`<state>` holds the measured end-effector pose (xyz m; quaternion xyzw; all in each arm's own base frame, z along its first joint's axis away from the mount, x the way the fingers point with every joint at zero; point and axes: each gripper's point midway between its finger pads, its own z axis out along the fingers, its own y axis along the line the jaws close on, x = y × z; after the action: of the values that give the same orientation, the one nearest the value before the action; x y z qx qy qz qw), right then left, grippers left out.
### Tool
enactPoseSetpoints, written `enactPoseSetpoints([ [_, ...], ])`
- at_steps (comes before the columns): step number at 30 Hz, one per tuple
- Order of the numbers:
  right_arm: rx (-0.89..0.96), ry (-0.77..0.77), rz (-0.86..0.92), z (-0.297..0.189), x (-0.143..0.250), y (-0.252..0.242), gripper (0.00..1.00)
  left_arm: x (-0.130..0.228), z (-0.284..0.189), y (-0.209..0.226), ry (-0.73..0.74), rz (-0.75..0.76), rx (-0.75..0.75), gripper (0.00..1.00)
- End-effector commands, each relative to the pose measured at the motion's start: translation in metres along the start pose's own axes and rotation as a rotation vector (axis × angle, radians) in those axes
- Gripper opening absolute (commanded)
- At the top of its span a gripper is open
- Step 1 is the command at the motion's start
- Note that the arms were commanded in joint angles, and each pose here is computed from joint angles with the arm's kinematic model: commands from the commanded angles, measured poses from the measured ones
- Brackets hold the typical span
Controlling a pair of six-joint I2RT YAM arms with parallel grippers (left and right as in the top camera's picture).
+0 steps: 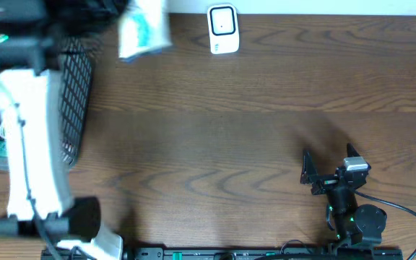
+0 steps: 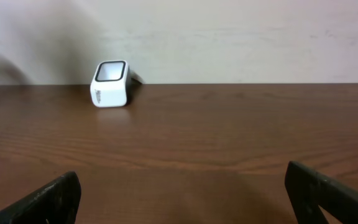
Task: Scan the item barcode
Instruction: 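Lift the yellow snack bag with the left gripper and place it near scanner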
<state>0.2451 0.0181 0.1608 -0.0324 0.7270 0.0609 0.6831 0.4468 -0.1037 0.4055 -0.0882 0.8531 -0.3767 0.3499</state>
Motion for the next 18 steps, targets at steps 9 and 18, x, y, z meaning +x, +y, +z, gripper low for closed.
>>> enactPoseSetpoints([
  [9,0.009,0.0,-0.011,0.0,0.0,-0.002,0.99,0.147,0.198,0.036,0.478,-0.04,-0.101,0.08],
  [18,0.009,0.0,-0.011,0.0,0.0,-0.002,0.99,0.25,0.273,0.051,0.682,-0.034,-0.143,0.08],
])
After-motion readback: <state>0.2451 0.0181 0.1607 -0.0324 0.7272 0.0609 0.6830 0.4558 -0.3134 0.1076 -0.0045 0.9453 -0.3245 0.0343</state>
